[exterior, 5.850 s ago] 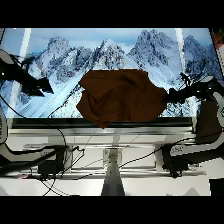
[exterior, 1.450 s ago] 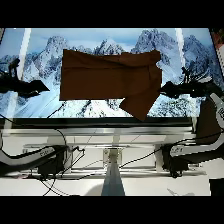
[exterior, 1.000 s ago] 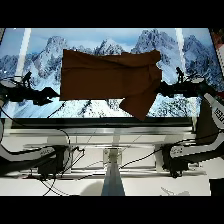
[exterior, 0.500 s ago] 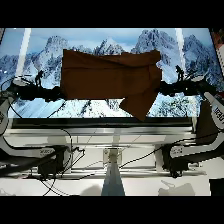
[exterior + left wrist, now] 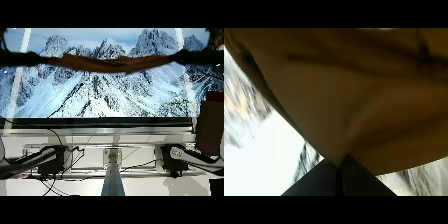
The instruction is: Fold the clothes and pants, and hang the long-sleeved shirts on hangers.
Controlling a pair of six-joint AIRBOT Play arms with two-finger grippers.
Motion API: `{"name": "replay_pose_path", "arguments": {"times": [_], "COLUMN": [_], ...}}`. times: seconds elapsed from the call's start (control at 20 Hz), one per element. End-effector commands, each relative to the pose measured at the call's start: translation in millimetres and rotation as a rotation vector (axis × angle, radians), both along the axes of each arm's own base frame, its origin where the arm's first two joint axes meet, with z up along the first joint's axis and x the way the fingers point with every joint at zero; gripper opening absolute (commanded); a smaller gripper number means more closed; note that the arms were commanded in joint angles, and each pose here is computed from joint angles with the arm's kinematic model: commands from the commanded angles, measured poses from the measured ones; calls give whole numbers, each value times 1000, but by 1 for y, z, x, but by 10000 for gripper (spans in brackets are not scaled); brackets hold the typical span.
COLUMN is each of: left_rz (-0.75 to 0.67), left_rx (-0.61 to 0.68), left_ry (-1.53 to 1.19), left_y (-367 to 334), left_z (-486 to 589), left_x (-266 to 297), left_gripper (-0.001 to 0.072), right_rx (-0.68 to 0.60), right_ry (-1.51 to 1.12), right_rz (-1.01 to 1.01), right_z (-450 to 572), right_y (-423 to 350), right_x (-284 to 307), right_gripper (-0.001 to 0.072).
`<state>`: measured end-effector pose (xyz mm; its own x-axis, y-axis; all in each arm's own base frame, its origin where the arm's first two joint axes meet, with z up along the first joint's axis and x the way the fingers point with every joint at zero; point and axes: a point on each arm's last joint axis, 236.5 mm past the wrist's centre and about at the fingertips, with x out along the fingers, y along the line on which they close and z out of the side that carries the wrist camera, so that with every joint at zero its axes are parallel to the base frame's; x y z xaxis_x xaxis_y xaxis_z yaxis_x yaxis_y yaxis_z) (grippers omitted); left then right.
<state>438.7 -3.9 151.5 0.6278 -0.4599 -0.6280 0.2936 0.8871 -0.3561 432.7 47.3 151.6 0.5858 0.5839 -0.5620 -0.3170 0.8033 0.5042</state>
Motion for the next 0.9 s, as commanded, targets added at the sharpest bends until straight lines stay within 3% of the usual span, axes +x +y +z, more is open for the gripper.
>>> {"name": "replay_pose_path", "arguments": {"times": [0.0,0.2,0.35,0.45,0.65,0.85], "left_rz": [118,326,393,401,377,200], "left_rx": [132,274,422,447,423,329], "left_ry": [-478,-933,-1075,-1107,-999,-541], "left_y": [7,20,20,16,24,30], "left_z": [175,319,360,368,339,195], "left_x": [-18,-101,-162,-179,-145,-46], "left_gripper": [16,16,16,16,16,16], "right_rx": [-70,-149,-172,-181,-216,-116], "right_ry": [-401,-825,-994,-1030,-954,-614], "right_rz": [-7,-108,-146,-146,-185,-179], "right_z": [162,305,351,359,341,256], "right_y": [17,29,39,44,25,1], "right_x": [-40,-120,-175,-193,-161,-67], "right_gripper": [13,14,14,13,13,13]}}
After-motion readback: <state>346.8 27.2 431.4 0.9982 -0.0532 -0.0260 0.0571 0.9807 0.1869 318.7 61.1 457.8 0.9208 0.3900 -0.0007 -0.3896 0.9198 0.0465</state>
